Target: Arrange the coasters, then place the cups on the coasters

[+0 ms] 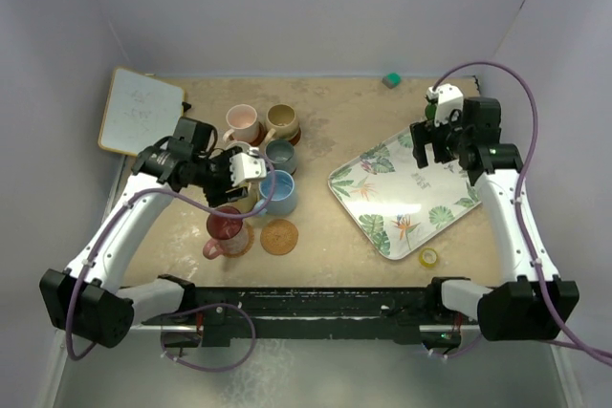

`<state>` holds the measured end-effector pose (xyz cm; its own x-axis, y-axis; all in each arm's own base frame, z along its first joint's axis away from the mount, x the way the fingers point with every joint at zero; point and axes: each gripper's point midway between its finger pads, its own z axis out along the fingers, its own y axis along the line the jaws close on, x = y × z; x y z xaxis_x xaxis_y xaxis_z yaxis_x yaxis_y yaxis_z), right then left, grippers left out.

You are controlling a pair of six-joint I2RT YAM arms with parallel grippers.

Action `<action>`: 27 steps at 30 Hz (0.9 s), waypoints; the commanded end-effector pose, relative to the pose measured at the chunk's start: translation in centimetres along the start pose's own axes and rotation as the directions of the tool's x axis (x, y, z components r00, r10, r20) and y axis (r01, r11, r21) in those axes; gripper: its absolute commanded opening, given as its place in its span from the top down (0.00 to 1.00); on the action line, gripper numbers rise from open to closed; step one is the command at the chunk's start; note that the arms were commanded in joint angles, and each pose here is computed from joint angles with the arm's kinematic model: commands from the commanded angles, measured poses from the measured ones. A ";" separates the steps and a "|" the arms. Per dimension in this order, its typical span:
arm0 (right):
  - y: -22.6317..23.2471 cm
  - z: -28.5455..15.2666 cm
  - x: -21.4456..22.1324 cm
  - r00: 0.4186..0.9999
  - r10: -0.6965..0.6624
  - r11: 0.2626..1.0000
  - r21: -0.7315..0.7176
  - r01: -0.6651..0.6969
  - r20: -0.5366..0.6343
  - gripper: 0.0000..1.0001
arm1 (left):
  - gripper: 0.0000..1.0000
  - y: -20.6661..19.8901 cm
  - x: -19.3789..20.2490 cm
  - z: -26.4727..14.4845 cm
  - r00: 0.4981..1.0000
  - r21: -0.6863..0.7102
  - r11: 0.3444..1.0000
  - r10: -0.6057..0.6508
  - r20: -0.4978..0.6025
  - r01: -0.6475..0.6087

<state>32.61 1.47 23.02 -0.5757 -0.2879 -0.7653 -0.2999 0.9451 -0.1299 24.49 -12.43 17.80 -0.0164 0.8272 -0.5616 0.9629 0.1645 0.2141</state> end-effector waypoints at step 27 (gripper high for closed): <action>-8.7 15.5 -1.1 0.874 -0.372 0.919 0.009 0.394 -0.311 0.07 | 0.23 6.5 -5.4 -5.0 0.944 -0.387 0.882 -0.161 0.288 0.269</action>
<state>46.23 -2.85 14.07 -0.6437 -0.6083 -0.4643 -0.4842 0.7936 -0.3684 28.86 -13.28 24.88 -0.1167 0.6216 -0.7746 0.7748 0.5449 0.3205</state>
